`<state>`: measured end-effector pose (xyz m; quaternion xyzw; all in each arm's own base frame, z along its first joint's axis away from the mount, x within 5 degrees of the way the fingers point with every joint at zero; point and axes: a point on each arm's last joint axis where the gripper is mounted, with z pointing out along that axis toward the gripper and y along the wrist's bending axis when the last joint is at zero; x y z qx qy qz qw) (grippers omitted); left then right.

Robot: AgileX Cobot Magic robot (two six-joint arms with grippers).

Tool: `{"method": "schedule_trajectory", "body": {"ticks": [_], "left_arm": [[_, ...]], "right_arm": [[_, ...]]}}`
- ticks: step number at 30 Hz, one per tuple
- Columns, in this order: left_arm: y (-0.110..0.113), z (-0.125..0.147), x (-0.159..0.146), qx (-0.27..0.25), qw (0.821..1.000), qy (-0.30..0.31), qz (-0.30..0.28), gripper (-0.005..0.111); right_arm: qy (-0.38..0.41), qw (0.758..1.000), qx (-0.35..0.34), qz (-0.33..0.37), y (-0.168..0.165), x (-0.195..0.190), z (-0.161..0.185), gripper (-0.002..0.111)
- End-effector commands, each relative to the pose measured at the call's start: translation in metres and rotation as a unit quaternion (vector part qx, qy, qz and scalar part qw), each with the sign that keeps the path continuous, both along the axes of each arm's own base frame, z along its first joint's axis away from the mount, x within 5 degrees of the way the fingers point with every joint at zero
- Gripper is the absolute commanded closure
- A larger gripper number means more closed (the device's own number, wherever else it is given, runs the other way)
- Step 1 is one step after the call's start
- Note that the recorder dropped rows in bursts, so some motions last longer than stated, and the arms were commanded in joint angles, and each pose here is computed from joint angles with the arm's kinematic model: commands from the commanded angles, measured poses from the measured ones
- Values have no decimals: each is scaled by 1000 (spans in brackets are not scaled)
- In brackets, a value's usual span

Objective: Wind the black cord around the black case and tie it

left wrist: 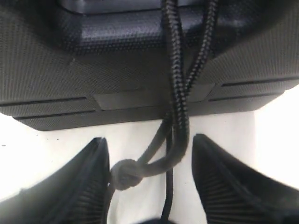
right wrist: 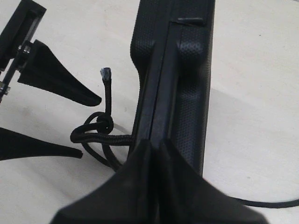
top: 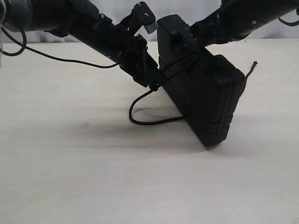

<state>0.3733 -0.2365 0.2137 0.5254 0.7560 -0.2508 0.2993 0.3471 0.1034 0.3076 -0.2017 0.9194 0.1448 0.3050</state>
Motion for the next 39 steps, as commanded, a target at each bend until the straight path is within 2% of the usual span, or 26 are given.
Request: {"method": "schedule_trajectory", "body": {"ticks": [1,3,5,10,12,16,19,24,31,33,37,39], "left_arm": [[-3,0,1,-18,1000,-4,5,57],[-5,2,1,-32,999,-9,3,59],[-9,3,1,-42,999,-17,3,67],[-29,3,-5,-40,998,-55,1,99],[-35,3,-5,-37,996,-75,11,107],[-44,5,-5,-35,993,-106,35,107],[-52,9,-7,-55,991,-117,39,107],[-58,21,-6,-97,988,-114,48,107],[-60,22,-9,-105,989,-100,37,106],[-59,21,-9,-97,989,-106,31,99],[-58,18,-10,-77,991,-104,24,79],[-55,16,-9,-61,992,-105,23,73]], "right_arm": [[13,1000,-9,8,0,-2,-3,104],[13,1000,-9,8,0,-2,-3,104],[13,1000,-9,8,0,-2,-3,104],[14,1000,-9,8,0,-3,-3,104],[15,1000,-9,9,0,-3,-3,104],[16,1000,-8,9,0,-3,-3,104],[18,1000,-8,10,0,-3,-3,104],[24,1000,-7,12,0,-4,-3,104],[20,1000,-8,14,1,-4,-3,104],[18,1000,-10,17,1,-4,-3,100],[12,1000,-9,15,0,-3,-2,85],[10,1000,-9,15,0,-3,-1,77]]}}
